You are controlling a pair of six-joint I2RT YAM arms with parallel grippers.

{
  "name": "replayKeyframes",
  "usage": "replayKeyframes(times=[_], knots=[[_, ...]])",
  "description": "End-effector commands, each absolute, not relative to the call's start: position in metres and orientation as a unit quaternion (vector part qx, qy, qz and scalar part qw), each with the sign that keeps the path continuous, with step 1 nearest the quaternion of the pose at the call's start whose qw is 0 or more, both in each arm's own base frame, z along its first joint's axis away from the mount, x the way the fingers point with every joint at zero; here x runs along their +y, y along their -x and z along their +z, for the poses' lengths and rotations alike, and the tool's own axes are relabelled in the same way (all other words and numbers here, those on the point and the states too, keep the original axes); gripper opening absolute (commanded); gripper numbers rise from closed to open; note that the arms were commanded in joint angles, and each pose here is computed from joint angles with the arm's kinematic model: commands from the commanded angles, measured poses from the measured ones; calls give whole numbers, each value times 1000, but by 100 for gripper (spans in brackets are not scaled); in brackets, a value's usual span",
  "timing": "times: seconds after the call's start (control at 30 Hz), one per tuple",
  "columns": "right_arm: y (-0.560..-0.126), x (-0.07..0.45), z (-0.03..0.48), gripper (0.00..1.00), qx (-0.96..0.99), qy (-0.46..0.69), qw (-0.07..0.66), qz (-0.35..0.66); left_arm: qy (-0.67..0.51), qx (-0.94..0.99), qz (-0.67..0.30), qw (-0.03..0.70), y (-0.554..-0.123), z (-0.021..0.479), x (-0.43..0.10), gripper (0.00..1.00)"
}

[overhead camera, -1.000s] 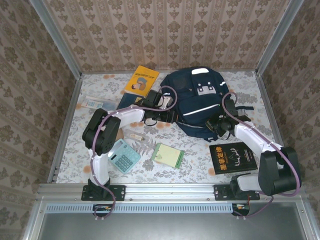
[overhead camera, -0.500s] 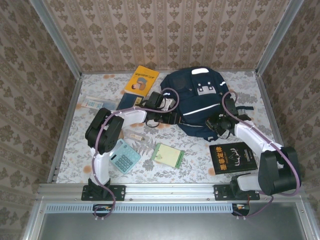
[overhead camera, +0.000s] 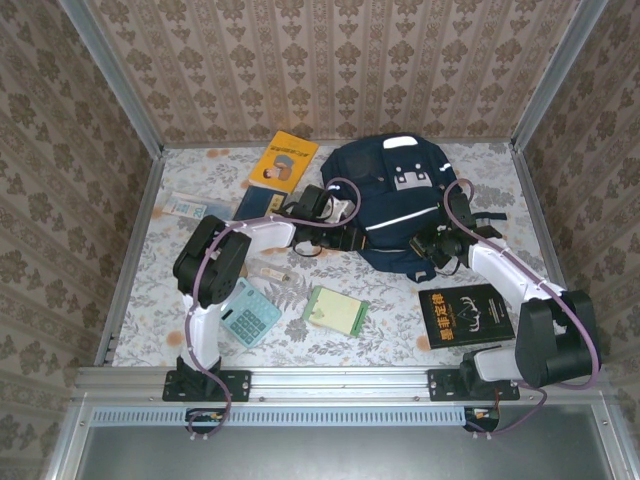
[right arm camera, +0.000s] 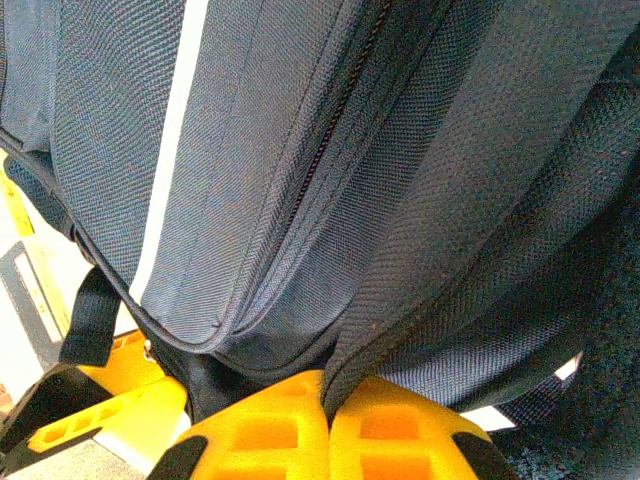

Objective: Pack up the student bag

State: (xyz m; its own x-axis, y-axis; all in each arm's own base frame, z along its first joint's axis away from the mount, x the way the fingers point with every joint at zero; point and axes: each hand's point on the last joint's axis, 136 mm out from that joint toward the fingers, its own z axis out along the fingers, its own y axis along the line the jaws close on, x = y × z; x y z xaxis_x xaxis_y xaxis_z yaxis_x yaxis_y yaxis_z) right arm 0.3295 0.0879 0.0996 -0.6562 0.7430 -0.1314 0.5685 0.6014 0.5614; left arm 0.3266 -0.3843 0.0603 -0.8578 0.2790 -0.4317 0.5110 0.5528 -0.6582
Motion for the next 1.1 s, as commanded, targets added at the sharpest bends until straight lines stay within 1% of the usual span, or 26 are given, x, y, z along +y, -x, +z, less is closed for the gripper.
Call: replayKeyframes(times=[0.0, 0.1, 0.13, 0.17, 0.23, 0.33, 0.43, 0.53, 0.67, 1.0, 1.07], knots=[[-343, 94, 116, 0, 872, -358, 197, 268, -225, 864, -435, 119, -316, 57, -385, 52], [-342, 94, 116, 0, 872, -360, 197, 269, -218, 866, -433, 124, -317, 59, -379, 46], [-342, 94, 115, 0, 872, -360, 196, 268, -215, 866, -434, 123, -318, 59, -377, 41], [-342, 94, 115, 0, 872, -360, 195, 269, -213, 867, -434, 123, -318, 59, -375, 39], [-342, 94, 114, 0, 872, -360, 195, 269, -210, 867, -434, 124, -318, 60, -373, 37], [-341, 94, 114, 0, 871, -361, 196, 269, -207, 868, -432, 128, -317, 62, -369, 36], [-340, 94, 113, 0, 872, -361, 194, 268, -201, 871, -429, 129, -317, 62, -363, 33], [-339, 94, 113, 0, 872, -361, 194, 268, -195, 872, -428, 133, -319, 63, -358, 32], [-339, 94, 112, 0, 872, -362, 193, 268, -189, 873, -429, 138, -322, 66, -352, 28], [-338, 95, 112, 0, 872, -361, 192, 268, -197, 873, -427, 125, -320, 58, -362, 28], [-338, 95, 111, 0, 872, -361, 191, 268, -202, 880, -412, 126, -321, 53, -361, 35]])
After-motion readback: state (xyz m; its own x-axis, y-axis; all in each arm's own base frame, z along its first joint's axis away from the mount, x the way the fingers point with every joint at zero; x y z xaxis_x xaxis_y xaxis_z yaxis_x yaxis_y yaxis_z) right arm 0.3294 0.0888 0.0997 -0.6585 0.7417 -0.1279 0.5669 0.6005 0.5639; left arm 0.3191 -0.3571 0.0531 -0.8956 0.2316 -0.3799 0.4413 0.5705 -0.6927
